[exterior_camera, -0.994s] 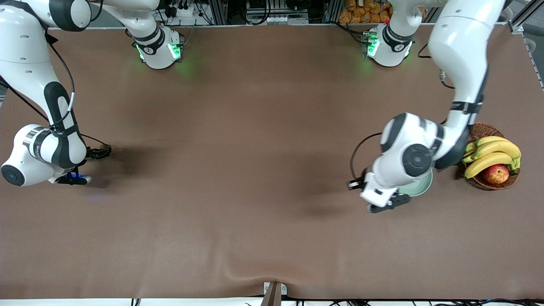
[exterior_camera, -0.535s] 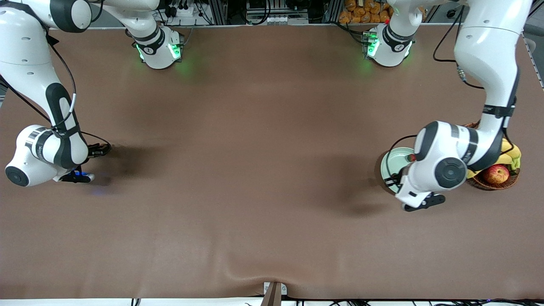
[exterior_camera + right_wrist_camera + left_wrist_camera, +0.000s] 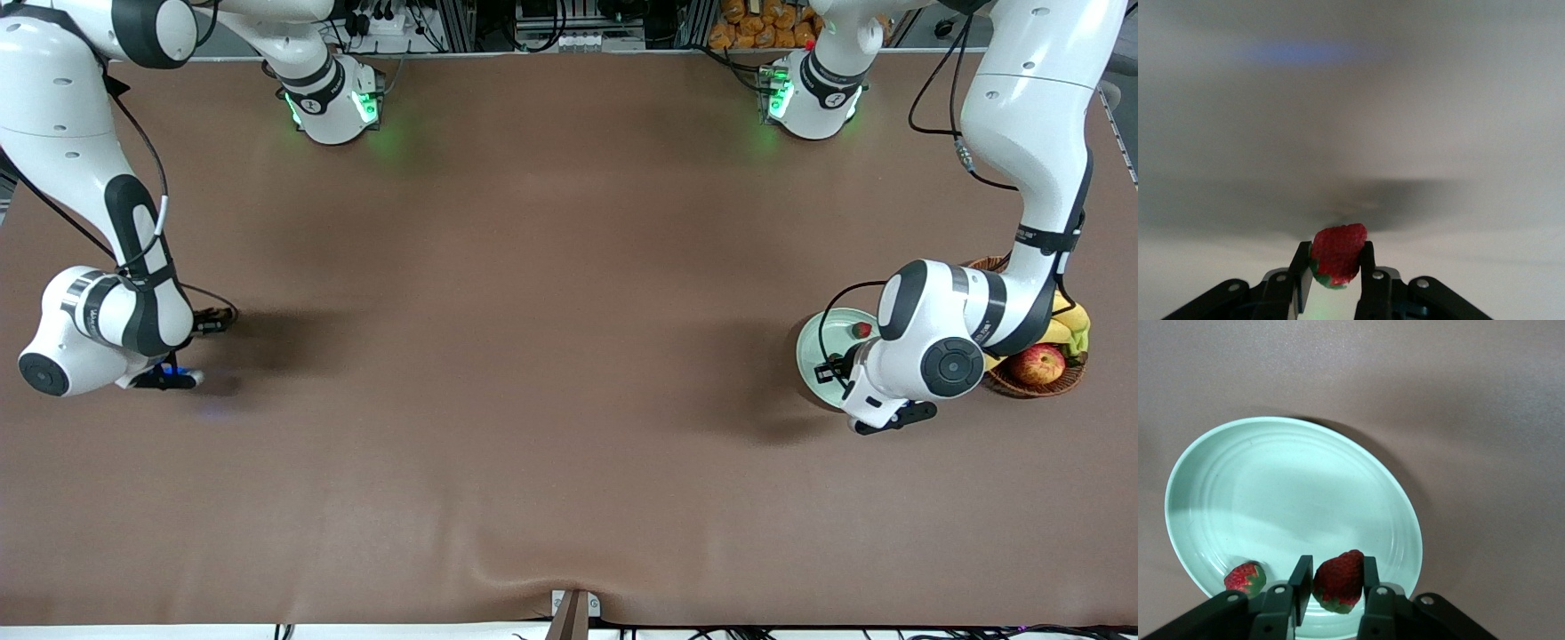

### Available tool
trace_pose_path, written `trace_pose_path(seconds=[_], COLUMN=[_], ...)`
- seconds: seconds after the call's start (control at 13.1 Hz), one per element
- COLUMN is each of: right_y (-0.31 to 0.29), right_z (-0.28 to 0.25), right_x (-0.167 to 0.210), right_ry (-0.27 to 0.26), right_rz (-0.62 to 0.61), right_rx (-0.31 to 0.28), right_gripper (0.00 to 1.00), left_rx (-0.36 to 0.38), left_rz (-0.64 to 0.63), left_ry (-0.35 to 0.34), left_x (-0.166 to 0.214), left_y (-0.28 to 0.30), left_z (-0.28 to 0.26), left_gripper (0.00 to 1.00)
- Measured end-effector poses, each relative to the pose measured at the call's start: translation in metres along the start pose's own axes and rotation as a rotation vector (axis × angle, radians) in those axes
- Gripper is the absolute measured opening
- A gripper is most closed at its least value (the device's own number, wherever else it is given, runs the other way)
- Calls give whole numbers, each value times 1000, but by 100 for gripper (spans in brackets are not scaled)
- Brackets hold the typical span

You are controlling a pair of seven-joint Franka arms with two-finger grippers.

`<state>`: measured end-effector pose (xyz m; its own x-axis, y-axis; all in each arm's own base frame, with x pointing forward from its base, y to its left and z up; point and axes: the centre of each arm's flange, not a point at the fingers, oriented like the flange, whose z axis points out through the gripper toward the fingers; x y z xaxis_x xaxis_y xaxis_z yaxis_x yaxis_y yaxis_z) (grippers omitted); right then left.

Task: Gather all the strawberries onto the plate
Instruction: 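Place the strawberry on the plate with the left gripper while the right gripper lifts, then set the third strawberry mid-table with the right gripper while the left gripper returns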

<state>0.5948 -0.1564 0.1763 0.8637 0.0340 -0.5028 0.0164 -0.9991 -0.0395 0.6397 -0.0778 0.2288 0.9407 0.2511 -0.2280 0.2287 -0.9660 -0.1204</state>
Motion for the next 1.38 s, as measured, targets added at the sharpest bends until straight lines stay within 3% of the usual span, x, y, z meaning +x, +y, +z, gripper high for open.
trace_pose_path(seconds=[0.15, 0.23, 0.46, 0.69, 1.07, 1.38], right_y=[-58, -98, -236, -352, -521, -602], right_z=[-47, -64, -86, -95, -49, -12], right_x=[20, 28, 37, 38, 20, 9], right_ry=[89, 128, 191, 310, 488, 567], right_rz=[-47, -39, 35, 38, -40, -3], right_rx=[-32, -10, 134, 308, 419, 567], right_gripper=[33, 33, 33, 33, 33, 33], left_rx=[-6, -10, -36, -71, -91, -119], left_rz=[2, 4, 29, 10, 2, -36], left_ry=[11, 24, 80, 107, 91, 73], left_x=[0, 0, -12, -39, -68, -102], left_y=[2, 3, 23, 65, 115, 175], left_z=[-6, -14, -52, -81, -80, -77], left_gripper=[62, 73, 100, 100, 100, 100])
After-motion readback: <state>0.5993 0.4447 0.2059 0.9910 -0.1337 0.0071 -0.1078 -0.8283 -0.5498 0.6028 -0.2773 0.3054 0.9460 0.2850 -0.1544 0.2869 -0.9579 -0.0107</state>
